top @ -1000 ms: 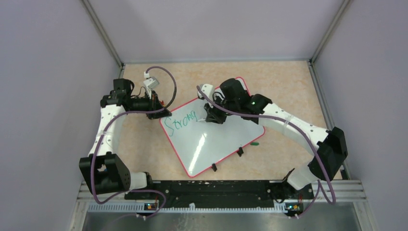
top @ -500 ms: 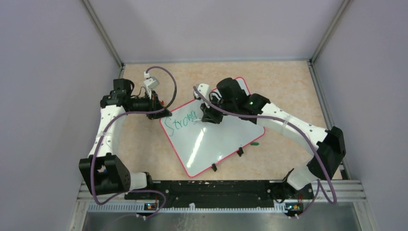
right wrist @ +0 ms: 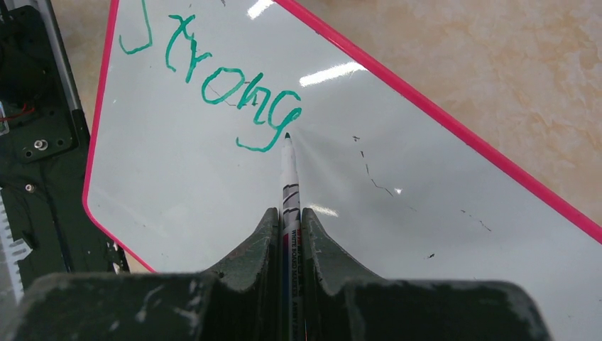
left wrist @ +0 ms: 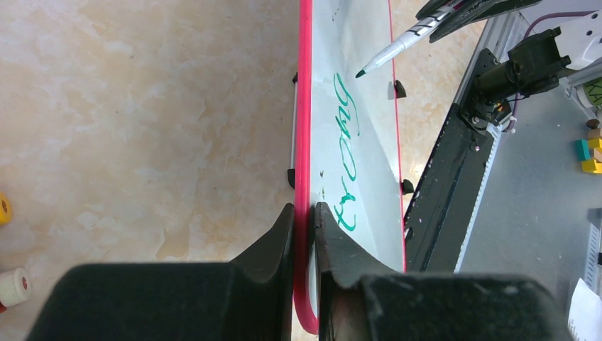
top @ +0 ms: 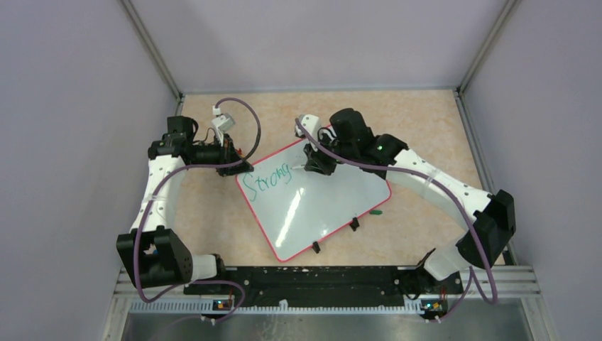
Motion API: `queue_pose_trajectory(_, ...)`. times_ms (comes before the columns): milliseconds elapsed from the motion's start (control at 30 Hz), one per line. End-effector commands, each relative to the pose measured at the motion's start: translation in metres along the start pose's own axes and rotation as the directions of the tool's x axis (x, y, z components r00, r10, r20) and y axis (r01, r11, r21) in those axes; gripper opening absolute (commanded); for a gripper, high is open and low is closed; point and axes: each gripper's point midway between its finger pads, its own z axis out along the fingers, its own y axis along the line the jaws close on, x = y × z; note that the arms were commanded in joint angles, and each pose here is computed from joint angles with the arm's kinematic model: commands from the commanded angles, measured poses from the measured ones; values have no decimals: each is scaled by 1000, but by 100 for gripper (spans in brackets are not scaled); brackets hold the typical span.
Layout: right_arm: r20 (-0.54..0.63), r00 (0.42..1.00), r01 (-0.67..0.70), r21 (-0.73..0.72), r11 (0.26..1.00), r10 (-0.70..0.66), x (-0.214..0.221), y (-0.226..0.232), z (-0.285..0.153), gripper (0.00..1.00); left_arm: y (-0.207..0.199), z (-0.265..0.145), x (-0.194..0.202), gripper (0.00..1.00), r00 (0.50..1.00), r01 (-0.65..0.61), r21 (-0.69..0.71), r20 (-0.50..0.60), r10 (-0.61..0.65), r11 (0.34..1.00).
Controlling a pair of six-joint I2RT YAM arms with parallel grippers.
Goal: Write a sentence on the whiteboard
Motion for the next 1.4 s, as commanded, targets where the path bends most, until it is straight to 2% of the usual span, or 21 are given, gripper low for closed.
queue_pose_trajectory(0, 76, 996, 42, 36, 998, -45, -30, -10, -7, 0, -1, 0, -5, 0, 998, -63, -16, 7, 63, 998)
queue_pose_trajectory(767, 33, 999, 34, 109, 993, -38, -16, -39, -12, 0, 1, 1, -2, 0, 998, -58, -16, 3, 58, 998)
queue_pose_trajectory(1067, 68, 997, 23, 90, 996, -29, -31, -40, -4, 0, 1, 1, -2, 0, 998, -62, -19, 3, 62, 998)
queue_pose_trajectory(1367, 58, 998, 12, 37, 999, -14, -29, -31, 4, 0, 2, 1, -1, 0, 998, -65, -23, 0, 65, 998)
